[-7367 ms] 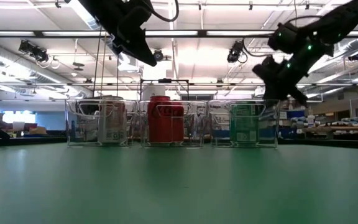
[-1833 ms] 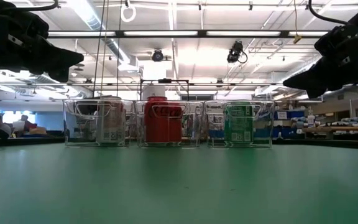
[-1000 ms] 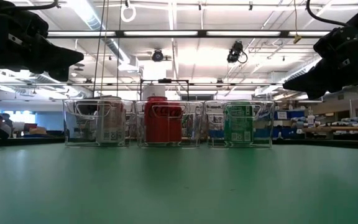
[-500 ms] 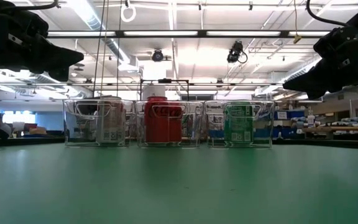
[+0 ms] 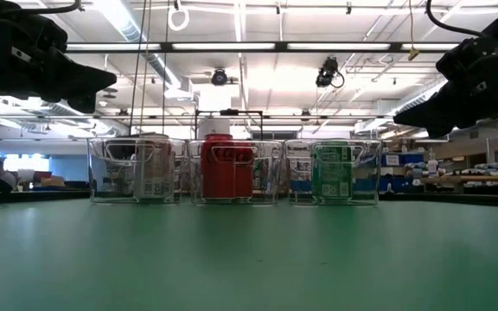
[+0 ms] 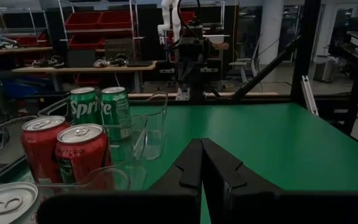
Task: Sort soda cans
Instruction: Return to Home Position
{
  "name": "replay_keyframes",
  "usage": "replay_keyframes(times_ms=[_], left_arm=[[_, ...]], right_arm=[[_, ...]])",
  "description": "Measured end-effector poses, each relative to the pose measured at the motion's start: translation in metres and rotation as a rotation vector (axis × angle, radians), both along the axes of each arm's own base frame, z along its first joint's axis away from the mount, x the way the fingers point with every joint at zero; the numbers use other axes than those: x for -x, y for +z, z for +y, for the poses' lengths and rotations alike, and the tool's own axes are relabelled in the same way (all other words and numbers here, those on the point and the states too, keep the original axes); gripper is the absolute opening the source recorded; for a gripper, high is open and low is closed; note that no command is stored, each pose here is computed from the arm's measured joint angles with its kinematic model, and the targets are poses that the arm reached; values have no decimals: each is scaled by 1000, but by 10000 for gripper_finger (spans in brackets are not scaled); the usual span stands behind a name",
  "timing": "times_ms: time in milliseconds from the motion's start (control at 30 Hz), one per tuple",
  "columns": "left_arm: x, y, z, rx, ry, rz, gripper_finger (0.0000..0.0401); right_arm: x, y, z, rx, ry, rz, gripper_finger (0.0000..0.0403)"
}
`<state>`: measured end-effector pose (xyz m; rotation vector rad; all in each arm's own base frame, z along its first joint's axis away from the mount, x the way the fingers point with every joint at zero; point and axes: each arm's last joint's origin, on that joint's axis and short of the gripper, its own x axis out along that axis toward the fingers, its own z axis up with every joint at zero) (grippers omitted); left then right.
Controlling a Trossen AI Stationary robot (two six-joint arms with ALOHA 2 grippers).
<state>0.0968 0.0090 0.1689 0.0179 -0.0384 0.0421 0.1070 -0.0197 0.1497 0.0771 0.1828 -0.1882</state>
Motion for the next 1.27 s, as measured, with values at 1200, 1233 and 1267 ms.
replay_keyframes(times_ms=[1200, 1233, 1267], left_arm=[[0, 0, 0, 0, 0, 0, 10], [0, 0, 0, 0, 0, 0, 10], [0, 0, 0, 0, 0, 0, 10]], right_arm=[[0, 0, 0, 0, 0, 0, 3], [0, 0, 0, 0, 0, 0, 2], [0, 0, 0, 0, 0, 0, 2]])
